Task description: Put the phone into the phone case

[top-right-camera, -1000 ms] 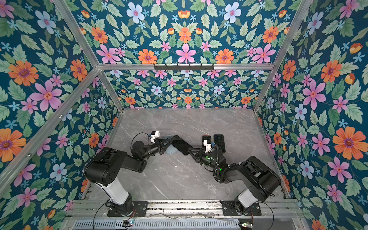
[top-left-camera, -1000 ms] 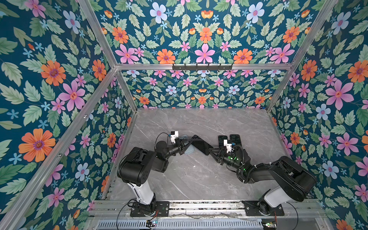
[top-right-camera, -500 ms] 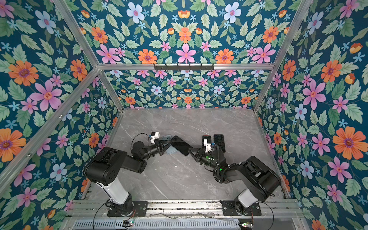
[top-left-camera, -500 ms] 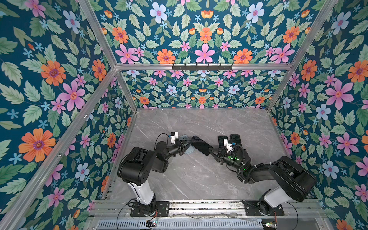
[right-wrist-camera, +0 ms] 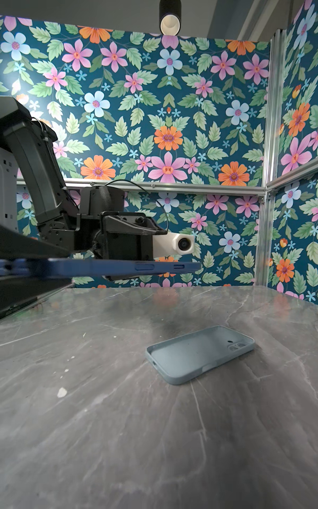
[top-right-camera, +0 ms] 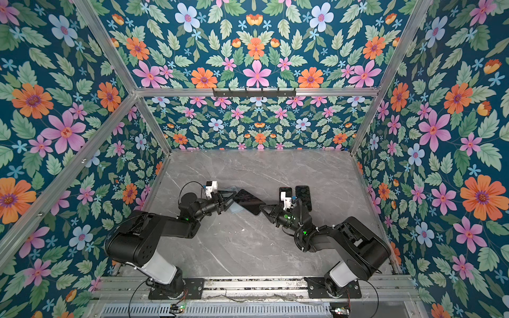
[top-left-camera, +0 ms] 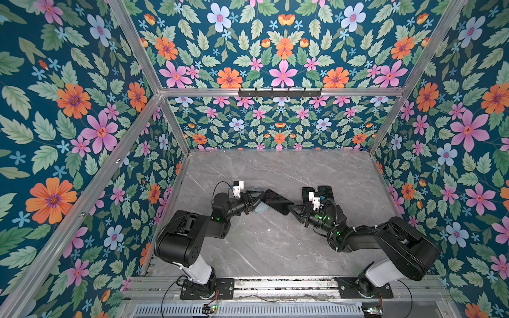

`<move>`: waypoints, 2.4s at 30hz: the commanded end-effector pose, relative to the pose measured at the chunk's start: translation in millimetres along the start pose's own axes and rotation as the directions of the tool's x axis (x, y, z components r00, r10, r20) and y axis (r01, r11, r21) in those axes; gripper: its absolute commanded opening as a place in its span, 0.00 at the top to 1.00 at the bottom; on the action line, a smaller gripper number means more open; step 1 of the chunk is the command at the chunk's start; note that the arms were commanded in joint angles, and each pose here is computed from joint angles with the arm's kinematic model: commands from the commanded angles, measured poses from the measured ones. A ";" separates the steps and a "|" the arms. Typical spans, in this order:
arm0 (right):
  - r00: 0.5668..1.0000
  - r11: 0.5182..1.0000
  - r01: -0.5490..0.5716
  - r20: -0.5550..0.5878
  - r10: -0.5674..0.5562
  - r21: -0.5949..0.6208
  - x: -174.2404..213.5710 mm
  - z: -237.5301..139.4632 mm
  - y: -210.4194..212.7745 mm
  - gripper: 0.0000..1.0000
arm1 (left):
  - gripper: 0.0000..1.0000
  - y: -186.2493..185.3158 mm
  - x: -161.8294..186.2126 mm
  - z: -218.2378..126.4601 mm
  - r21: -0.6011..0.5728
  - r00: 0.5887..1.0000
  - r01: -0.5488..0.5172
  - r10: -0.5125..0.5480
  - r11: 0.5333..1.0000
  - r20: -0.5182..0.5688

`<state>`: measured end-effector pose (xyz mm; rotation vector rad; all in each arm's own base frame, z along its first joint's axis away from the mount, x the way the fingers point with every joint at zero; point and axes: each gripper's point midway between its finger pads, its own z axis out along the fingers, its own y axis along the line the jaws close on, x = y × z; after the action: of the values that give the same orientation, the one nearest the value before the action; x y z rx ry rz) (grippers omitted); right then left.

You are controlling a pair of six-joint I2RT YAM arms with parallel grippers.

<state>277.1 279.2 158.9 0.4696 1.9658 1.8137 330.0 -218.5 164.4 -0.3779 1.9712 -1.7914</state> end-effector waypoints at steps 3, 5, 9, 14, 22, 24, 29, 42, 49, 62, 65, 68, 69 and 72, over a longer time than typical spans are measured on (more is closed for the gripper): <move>1.000 1.000 0.011 -0.020 -0.010 0.023 -3.0 3.0 1.3 1.00 | 0.34 40.3 -15.9 -10.0 -0.276 0.992 -0.128 0.124 0.953 -0.032; 1.000 1.000 0.007 -0.027 -0.006 0.029 -6.4 3.7 -0.6 1.00 | 0.29 46.8 -25.7 -13.0 -0.346 0.988 -0.153 0.148 0.926 -0.041; 0.999 1.000 -0.006 -0.049 0.007 0.030 -12.1 6.9 -3.5 1.00 | 0.26 54.4 -50.1 -12.8 -0.456 0.975 -0.219 0.210 0.863 -0.070; 0.997 0.999 0.007 -0.080 -0.003 0.045 -12.9 10.3 -11.8 1.00 | 0.20 70.7 -85.6 -14.0 -0.587 0.964 -0.259 0.241 0.767 -0.110; 0.991 0.997 0.022 -0.136 -0.012 0.068 -15.0 19.5 -18.4 1.00 | 0.14 90.5 -132.0 2.2 -0.685 0.957 -0.278 0.253 0.673 -0.140; 0.990 0.997 0.026 -0.144 -0.015 0.075 -15.0 21.1 -19.2 1.00 | 0.14 92.8 -142.8 8.2 -0.690 0.955 -0.282 0.264 0.667 -0.136; 0.987 0.993 0.029 -0.161 -0.011 0.114 -13.3 21.7 -24.3 1.00 | 0.14 104.8 -159.5 24.5 -0.688 0.955 -0.283 0.258 0.669 -0.143; 0.985 0.982 0.062 -0.168 -0.032 0.178 -13.1 18.3 -29.6 1.00 | 0.23 132.3 -118.7 39.5 -0.629 0.969 -0.237 0.132 0.741 -0.209; 0.986 0.977 0.077 -0.162 -0.044 0.199 -12.7 13.7 -31.0 1.00 | 0.24 133.9 -96.4 32.7 -0.604 0.972 -0.204 0.087 0.771 -0.217; 0.985 0.959 0.113 -0.155 -0.074 0.259 -12.1 1.5 -29.6 1.00 | 0.26 124.1 -48.0 10.5 -0.556 0.972 -0.151 0.021 0.817 -0.234; 0.986 0.957 0.109 -0.150 -0.070 0.269 -10.7 -2.1 -32.8 1.00 | 0.26 123.3 -31.8 9.1 -0.540 0.972 -0.137 0.007 0.830 -0.237; 0.988 0.957 0.098 -0.145 -0.060 0.274 -10.0 -4.2 -35.8 1.00 | 0.27 123.2 -17.4 8.6 -0.532 0.970 -0.131 -0.002 0.836 -0.241; 0.988 0.958 0.097 -0.145 -0.059 0.271 -9.7 -4.0 -35.5 1.00 | 0.26 123.2 -14.4 7.4 -0.531 0.971 -0.128 -0.003 0.838 -0.239; 0.988 0.960 0.092 -0.147 -0.054 0.263 -9.0 -1.3 -34.8 1.00 | 0.26 122.8 -9.8 1.1 -0.535 0.972 -0.132 0.003 0.835 -0.235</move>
<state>281.0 265.1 112.8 0.3784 2.3627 1.5352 352.1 -204.0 46.0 -0.2511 2.6207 -1.2578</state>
